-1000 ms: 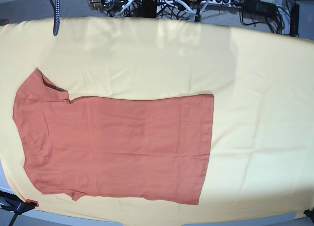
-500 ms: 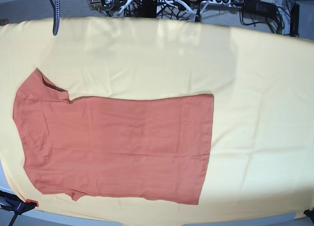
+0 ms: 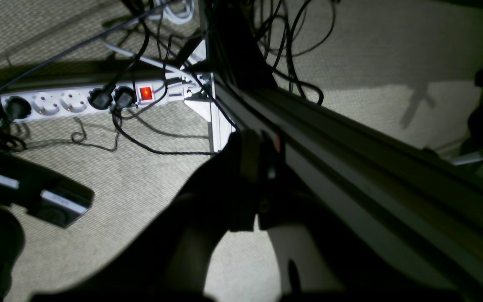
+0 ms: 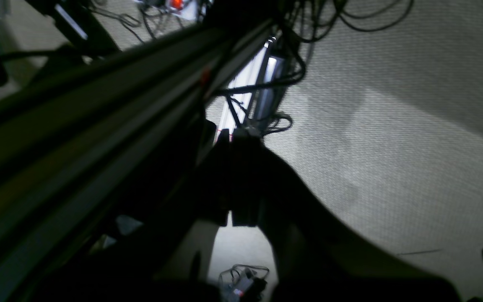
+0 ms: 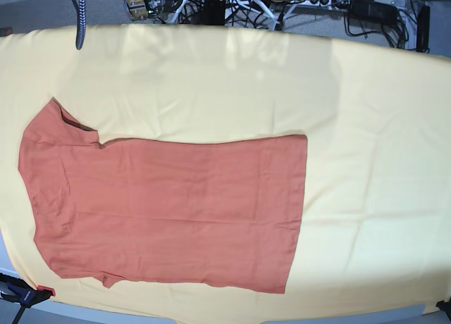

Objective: Fold the T-shirt properly

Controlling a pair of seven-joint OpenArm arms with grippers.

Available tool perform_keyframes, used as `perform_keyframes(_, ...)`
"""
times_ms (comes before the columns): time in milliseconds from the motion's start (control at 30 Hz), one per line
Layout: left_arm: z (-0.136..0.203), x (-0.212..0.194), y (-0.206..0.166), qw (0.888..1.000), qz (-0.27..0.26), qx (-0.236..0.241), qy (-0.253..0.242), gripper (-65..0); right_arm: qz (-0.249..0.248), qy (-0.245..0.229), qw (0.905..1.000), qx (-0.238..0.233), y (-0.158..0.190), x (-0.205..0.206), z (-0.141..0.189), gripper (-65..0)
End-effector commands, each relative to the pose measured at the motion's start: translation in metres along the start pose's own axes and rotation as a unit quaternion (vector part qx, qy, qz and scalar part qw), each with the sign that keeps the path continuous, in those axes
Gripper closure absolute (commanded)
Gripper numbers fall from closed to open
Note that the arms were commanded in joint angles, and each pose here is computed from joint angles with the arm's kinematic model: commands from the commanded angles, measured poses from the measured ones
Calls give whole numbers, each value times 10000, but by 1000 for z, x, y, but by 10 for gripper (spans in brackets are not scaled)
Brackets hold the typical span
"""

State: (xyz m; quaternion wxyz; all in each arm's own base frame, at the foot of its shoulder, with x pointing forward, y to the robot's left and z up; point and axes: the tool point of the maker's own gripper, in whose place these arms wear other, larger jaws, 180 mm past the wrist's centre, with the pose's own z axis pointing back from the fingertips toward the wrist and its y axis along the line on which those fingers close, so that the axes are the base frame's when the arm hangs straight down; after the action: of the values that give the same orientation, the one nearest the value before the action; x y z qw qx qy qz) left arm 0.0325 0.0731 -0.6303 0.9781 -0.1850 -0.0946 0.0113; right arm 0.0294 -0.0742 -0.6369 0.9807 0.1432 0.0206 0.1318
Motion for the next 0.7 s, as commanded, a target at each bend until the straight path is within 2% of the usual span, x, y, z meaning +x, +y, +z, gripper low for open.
perform_keyframes(0, 4, -12, -2, 10000, -1, -38, 49, 0, 0, 90, 10000, 29, 2, -14, 1, 0)
perform_keyframes(233, 42, -44, 5, 10000, -7, -39, 8, 0, 52, 447, 9990, -82, 0, -85, 18, 0)
perform_keyframes(367, 69, -61, 5, 9997, -58, -102, 230, 0, 118, 517, 9985, -162, 2, -122, 40, 0)
perform_keyframes(500, 102, -67, -1, 9989, -280, -216, 303, 0, 37, 603, 9981, -120, 7, -145, 78, 0)
perform_keyframes(667, 151, -59, -21, 9956, -841, -405, 123, 0, 576, 198, 9979, -203, 19, -143, 142, 0)
